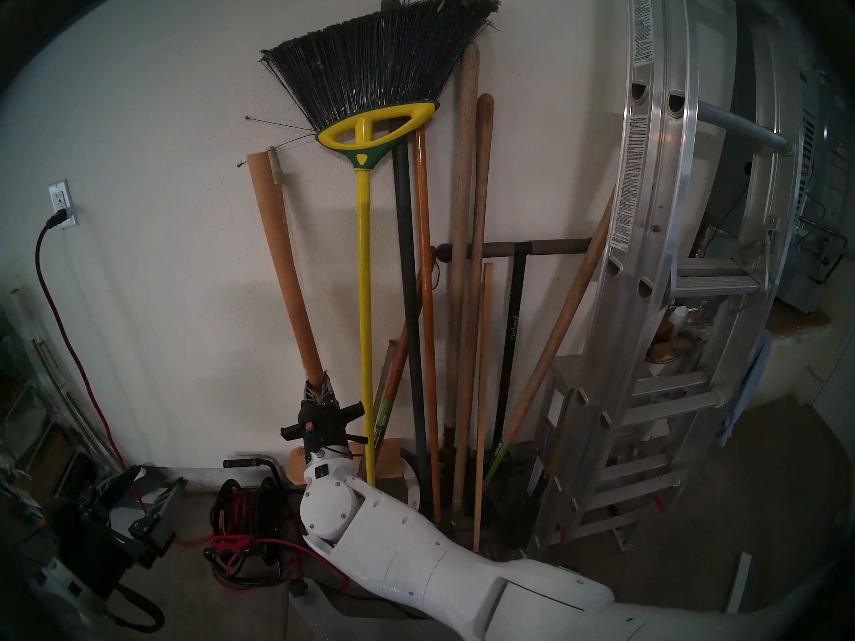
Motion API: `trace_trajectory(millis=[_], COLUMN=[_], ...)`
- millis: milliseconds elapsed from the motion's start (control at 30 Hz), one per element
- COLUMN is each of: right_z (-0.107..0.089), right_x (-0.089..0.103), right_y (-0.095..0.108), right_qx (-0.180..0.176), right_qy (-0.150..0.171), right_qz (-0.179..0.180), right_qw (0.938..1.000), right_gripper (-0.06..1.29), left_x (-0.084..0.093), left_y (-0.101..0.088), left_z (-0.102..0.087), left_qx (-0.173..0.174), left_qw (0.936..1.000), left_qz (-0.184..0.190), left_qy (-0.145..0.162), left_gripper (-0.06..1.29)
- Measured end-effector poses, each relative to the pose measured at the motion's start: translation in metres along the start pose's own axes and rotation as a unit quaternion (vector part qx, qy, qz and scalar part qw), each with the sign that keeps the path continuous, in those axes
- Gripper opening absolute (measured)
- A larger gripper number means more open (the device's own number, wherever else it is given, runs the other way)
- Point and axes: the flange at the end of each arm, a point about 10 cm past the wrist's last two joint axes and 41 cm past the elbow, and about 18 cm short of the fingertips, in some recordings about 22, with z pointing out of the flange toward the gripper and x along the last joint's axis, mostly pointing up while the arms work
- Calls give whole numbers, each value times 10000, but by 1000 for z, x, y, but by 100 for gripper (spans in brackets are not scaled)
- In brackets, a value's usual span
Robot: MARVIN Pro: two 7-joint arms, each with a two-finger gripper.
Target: Put wooden sticks into the pot
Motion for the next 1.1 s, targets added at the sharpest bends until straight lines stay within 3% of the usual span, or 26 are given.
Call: trace_trajectory(millis=[400,1100], right_z=[34,84], right_x=[-12,-7], right_y=[18,43], right_qx=[146,374], right_qy=[-358,-841], right_qz=[-92,-171], right_qw=[9992,9956], right_gripper=[17,17], left_x=[0,0], left_y=[0,0], left_z=[0,0], left_qx=[-3,-8], left_qw=[10000,10000], left_qz=[3,4], left_qy=[-3,-8], left_gripper=[127,127])
